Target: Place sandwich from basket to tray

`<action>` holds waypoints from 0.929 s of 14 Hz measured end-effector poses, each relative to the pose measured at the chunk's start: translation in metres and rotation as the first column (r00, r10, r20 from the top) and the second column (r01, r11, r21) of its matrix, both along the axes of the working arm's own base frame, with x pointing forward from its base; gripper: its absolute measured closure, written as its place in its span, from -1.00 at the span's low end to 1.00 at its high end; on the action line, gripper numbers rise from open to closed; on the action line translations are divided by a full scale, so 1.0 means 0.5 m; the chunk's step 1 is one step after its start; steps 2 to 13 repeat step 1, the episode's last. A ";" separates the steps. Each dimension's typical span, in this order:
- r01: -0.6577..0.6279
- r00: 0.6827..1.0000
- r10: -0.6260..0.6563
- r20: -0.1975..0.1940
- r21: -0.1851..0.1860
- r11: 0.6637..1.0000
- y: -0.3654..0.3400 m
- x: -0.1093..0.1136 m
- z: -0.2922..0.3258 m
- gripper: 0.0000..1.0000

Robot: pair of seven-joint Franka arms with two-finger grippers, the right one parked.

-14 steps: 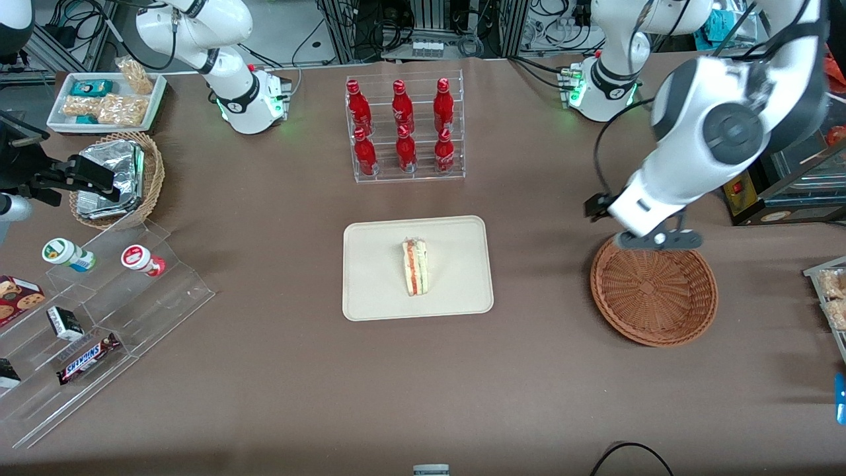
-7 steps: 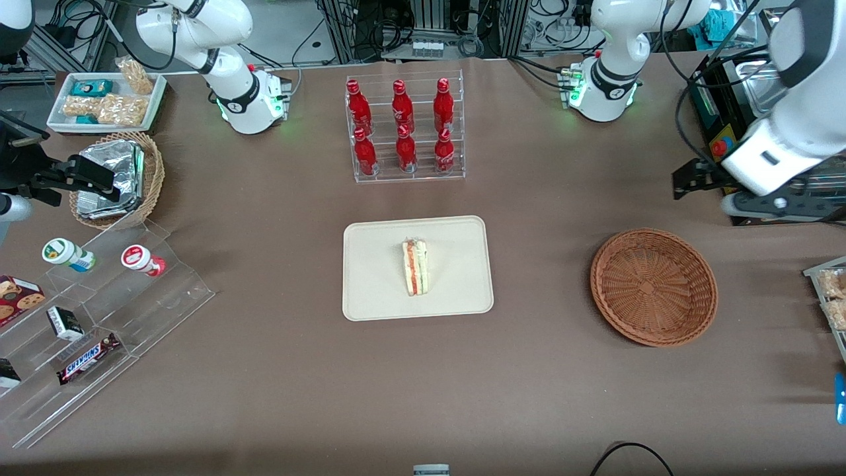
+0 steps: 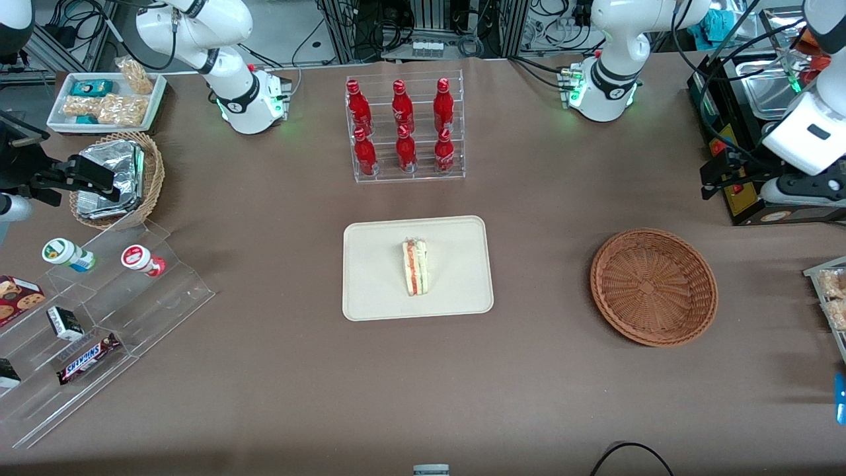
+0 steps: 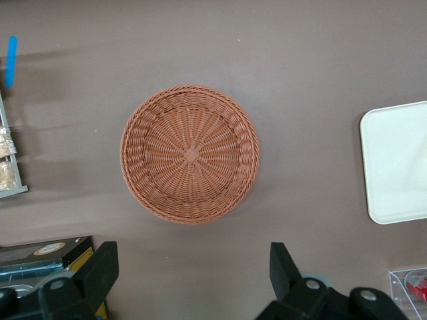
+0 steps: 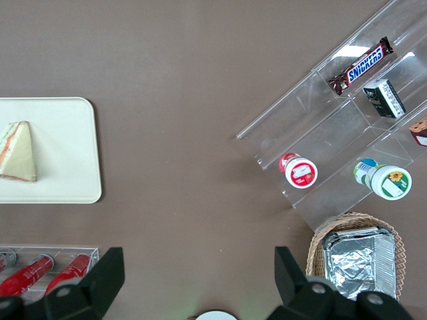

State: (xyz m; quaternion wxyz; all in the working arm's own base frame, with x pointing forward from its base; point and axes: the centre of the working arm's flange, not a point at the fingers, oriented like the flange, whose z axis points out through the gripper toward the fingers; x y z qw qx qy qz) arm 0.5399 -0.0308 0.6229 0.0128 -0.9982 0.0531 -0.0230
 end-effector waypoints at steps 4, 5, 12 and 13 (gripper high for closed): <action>-0.006 1.000 0.006 -0.003 -0.001 1.000 0.006 0.000 0.009 -1.00; -0.006 1.000 0.006 -0.003 -0.001 1.000 0.006 0.000 0.009 -1.00; -0.006 1.000 0.006 -0.003 -0.001 1.000 0.006 0.000 0.009 -1.00; -0.006 1.000 0.006 -0.003 -0.001 1.000 0.006 0.000 0.009 -1.00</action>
